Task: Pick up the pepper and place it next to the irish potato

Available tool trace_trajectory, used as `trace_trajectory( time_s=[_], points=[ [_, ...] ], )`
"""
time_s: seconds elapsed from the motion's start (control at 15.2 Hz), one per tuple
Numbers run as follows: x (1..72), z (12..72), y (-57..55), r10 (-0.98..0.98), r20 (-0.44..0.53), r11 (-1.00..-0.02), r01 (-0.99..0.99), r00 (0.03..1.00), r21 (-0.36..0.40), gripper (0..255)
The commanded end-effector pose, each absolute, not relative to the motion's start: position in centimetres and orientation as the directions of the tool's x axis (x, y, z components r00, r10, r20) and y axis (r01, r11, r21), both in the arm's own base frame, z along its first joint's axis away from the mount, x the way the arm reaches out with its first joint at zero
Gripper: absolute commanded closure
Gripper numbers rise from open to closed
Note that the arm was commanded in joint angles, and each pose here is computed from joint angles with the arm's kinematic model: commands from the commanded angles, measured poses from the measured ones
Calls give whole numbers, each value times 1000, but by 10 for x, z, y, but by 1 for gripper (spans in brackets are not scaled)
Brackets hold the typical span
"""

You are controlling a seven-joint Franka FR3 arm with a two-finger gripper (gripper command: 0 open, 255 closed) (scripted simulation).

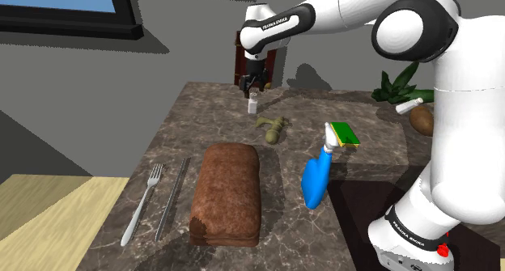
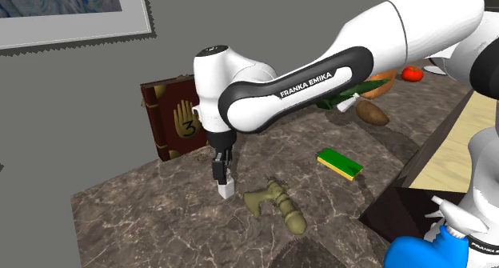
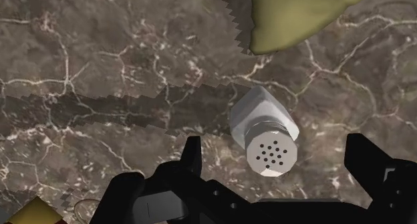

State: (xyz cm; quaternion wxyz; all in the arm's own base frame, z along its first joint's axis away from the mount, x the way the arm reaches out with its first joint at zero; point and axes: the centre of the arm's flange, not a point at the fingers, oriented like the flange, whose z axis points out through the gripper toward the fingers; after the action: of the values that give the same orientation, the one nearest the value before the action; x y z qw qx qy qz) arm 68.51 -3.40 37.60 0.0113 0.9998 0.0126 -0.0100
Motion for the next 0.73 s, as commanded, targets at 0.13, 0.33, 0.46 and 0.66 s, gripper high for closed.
trace_trajectory(
  time_s=[0.13,0.33,0.46,0.66],
  points=[
    [684,363,-34,25,-20,-999,26,999,23,0],
    [684,363,-34,25,-20,-999,26,999,23,0],
    [684,363,-34,25,-20,-999,26,999,23,0],
    [684,363,-34,25,-20,-999,26,999,23,255]
  ],
)
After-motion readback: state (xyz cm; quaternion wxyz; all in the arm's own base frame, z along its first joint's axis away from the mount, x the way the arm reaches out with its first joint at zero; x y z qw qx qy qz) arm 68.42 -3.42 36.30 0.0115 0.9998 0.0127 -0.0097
